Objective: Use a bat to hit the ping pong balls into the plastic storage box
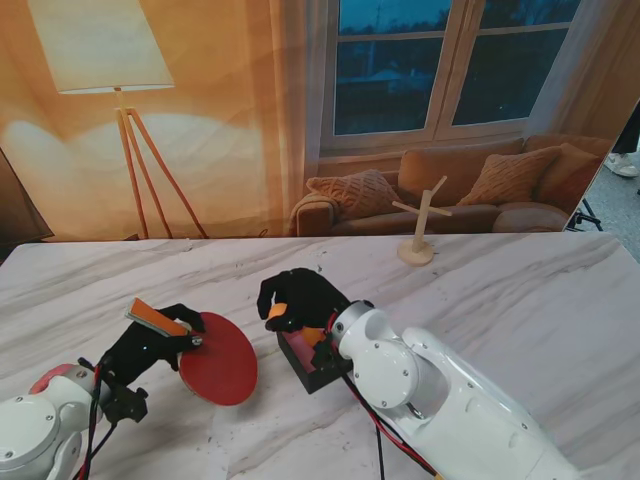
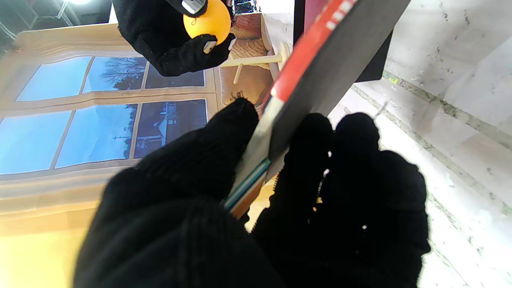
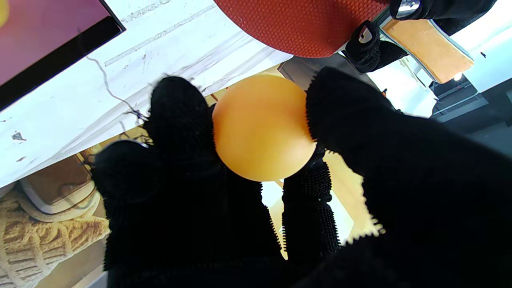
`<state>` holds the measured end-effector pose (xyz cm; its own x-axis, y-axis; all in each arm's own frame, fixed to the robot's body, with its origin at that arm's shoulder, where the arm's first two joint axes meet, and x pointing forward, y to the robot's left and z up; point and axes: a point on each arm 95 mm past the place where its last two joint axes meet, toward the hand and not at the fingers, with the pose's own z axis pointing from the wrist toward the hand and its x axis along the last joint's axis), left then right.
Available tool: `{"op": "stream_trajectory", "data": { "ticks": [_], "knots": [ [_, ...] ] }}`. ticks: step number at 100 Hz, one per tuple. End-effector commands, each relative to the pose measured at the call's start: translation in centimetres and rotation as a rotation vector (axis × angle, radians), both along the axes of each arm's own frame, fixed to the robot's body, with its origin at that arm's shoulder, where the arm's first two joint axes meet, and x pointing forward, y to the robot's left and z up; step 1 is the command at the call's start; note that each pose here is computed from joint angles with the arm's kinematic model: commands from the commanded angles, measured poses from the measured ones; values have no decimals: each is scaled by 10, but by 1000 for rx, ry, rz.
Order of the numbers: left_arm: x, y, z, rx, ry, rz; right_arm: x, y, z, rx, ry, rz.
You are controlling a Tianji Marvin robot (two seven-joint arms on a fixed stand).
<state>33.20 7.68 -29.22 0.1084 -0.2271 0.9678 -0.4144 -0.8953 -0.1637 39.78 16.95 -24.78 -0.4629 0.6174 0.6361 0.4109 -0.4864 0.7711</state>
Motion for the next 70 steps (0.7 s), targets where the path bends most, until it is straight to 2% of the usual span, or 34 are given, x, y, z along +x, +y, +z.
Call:
{"op": "stream_trajectory", "data": {
  "ticks": [1, 16, 48, 70],
  "knots": [
    [-2, -5, 1, -13, 2, -11, -1, 4, -5, -6, 26, 4],
    [-1, -5, 0, -18, 0, -15, 0, 6, -2, 0, 23, 6],
    [0, -6, -4, -34, 1, 3, 2, 11, 23, 28, -46, 15],
    [0, -6, -4, -32, -8, 15, 2, 20, 31, 53, -61, 20]
  ]
}}
